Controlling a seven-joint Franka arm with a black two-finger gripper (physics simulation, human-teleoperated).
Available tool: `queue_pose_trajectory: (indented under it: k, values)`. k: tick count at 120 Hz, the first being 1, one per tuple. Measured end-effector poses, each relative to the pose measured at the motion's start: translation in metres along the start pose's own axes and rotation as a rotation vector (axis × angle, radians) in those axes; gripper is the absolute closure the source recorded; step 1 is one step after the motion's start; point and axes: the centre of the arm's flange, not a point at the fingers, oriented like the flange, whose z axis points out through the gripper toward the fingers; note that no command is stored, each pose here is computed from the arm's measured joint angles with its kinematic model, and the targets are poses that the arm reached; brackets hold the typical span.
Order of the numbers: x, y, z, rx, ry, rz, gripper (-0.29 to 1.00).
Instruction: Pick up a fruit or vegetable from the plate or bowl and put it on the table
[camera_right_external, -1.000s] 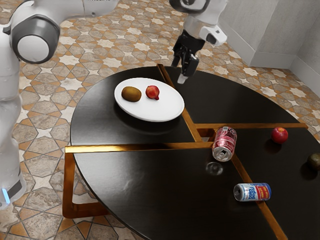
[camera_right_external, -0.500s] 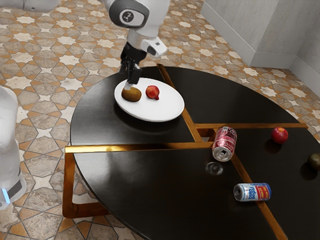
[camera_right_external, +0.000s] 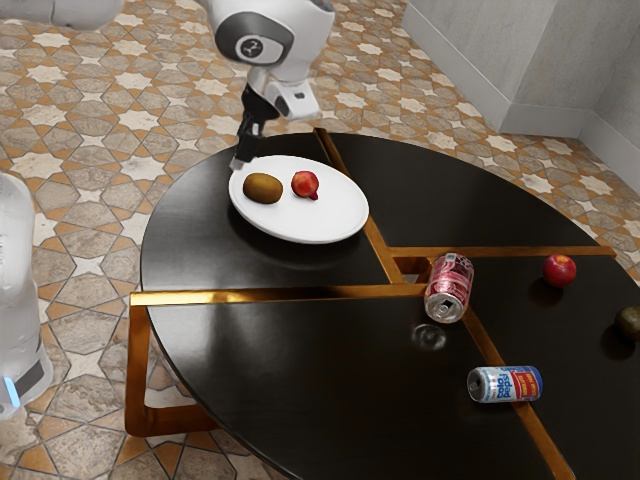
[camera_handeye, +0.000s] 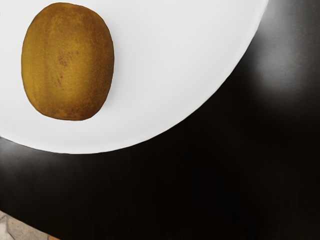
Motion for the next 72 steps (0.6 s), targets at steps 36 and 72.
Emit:
queue_pose_trajectory:
  k: [36, 72]
  values:
    - [-0.038, -0.017, 0.005, 0.012, 0.053, 0.100, 0.00]
    - [-0.031, -0.054, 0.033, -0.003, 0.083, 0.126, 0.00]
